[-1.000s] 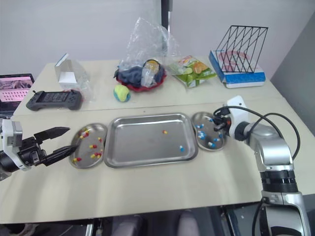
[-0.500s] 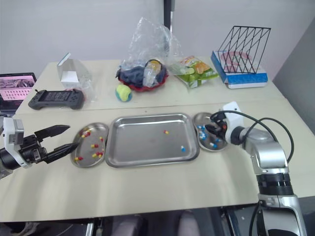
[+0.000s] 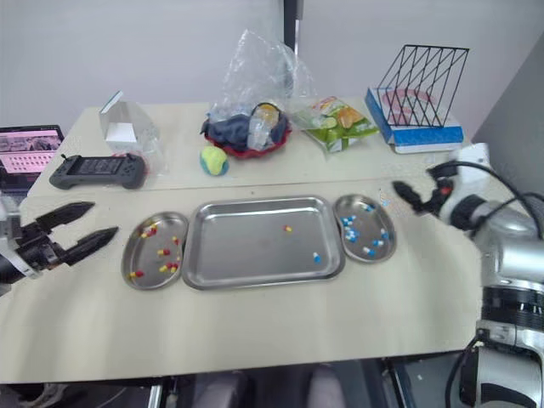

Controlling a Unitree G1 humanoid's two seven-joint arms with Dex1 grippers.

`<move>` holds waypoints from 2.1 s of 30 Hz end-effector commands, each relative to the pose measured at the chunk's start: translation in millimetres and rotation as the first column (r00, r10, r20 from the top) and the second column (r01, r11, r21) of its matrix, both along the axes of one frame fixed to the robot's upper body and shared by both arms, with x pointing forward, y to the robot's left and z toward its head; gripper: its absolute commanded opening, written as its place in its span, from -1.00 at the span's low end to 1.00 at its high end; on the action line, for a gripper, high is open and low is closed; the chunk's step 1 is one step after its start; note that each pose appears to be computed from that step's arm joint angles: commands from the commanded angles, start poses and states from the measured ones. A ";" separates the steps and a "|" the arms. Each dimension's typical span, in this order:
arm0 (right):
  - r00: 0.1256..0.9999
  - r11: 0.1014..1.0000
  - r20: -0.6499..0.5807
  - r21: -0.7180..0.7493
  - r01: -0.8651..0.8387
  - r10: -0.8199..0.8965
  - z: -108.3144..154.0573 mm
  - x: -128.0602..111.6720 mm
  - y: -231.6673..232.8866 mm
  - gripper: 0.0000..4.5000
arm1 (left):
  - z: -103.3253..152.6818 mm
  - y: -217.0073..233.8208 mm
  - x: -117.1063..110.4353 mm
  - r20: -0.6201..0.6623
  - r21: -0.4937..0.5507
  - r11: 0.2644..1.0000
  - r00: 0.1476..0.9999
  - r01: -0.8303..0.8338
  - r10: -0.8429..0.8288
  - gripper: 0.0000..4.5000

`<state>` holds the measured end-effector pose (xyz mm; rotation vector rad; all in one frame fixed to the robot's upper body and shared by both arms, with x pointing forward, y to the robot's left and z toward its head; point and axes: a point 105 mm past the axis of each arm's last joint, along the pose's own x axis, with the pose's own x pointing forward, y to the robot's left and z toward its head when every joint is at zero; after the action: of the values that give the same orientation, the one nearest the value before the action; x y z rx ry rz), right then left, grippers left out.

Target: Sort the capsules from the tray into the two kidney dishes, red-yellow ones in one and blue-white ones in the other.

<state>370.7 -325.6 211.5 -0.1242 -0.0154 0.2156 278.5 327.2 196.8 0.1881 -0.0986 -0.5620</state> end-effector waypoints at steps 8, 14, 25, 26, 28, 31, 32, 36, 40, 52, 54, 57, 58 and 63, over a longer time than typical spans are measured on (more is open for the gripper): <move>0.999 0.993 0.012 -0.111 -0.034 0.035 -44.6 -23.6 -25.3 0.99 | -7.9 37.6 -10.5 0.043 0.037 0.984 0.984 -0.176 0.174 1.00; 0.996 0.995 -0.001 -0.051 -0.090 0.090 -54.1 -33.5 -27.7 0.99 | -14.9 41.8 -11.9 0.025 0.022 0.981 0.981 -0.193 0.193 1.00; 0.994 0.993 -0.023 -0.032 -0.111 0.111 -55.2 -32.0 -25.6 0.99 | -14.9 40.1 -10.9 0.024 0.021 0.982 0.982 -0.187 0.187 1.00; 0.993 0.993 -0.024 -0.034 -0.115 0.114 -55.2 -31.7 -24.8 0.99 | -14.9 39.4 -10.6 0.022 0.020 0.983 0.983 -0.184 0.183 1.00; 0.992 0.992 -0.026 -0.034 -0.120 0.120 -55.0 -31.6 -24.0 0.99 | -14.4 37.6 -10.5 0.021 0.020 0.984 0.984 -0.175 0.174 1.00; 0.988 0.988 -0.058 -0.051 -0.145 0.142 -58.6 -34.0 -22.1 0.99 | -8.8 26.0 -8.3 0.010 0.025 0.993 0.993 -0.116 0.116 1.00; 0.985 0.986 -0.081 -0.054 -0.158 0.153 -61.9 -35.5 -21.3 0.99 | -7.3 21.7 -7.4 0.004 0.031 0.995 0.996 -0.093 0.093 1.00; 0.982 0.980 -0.074 -0.077 -0.182 0.176 -57.9 -40.0 -16.7 0.99 | 7.1 -8.7 3.9 -0.006 0.060 0.997 0.999 0.042 -0.042 1.00; 0.972 0.973 -0.068 -0.047 -0.227 0.224 -52.9 -48.8 -6.4 0.99 | 16.9 -40.6 17.9 -0.013 0.108 0.980 0.986 0.165 -0.164 1.00; 0.934 0.933 -0.051 -0.060 -0.356 0.353 -38.8 -113.4 38.5 0.99 | 22.2 -146.3 56.7 -0.105 0.211 0.807 0.833 0.552 -0.543 1.00; 0.925 0.924 -0.060 -0.052 -0.378 0.375 -37.9 -123.8 50.4 0.99 | 23.1 -162.9 64.2 -0.099 0.226 0.774 0.805 0.591 -0.586 1.00; 0.917 0.917 -0.069 -0.044 -0.395 0.392 -37.3 -132.6 62.9 0.99 | 24.4 -177.7 72.1 -0.077 0.242 0.744 0.776 0.623 -0.626 1.00; 0.917 0.917 -0.071 -0.043 -0.396 0.393 -36.8 -134.9 66.3 0.99 | 22.0 -184.9 75.4 -0.092 0.242 0.727 0.761 0.642 -0.642 1.00; 0.918 0.918 -0.061 -0.040 -0.395 0.392 -33.0 -144.5 82.8 0.99 | 4.2 -229.9 98.7 -0.204 0.240 0.657 0.699 0.715 -0.686 1.00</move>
<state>230.4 -249.3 165.4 -0.1471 0.0641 0.6220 371.3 106.1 201.6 0.3953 -0.0021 -1.3655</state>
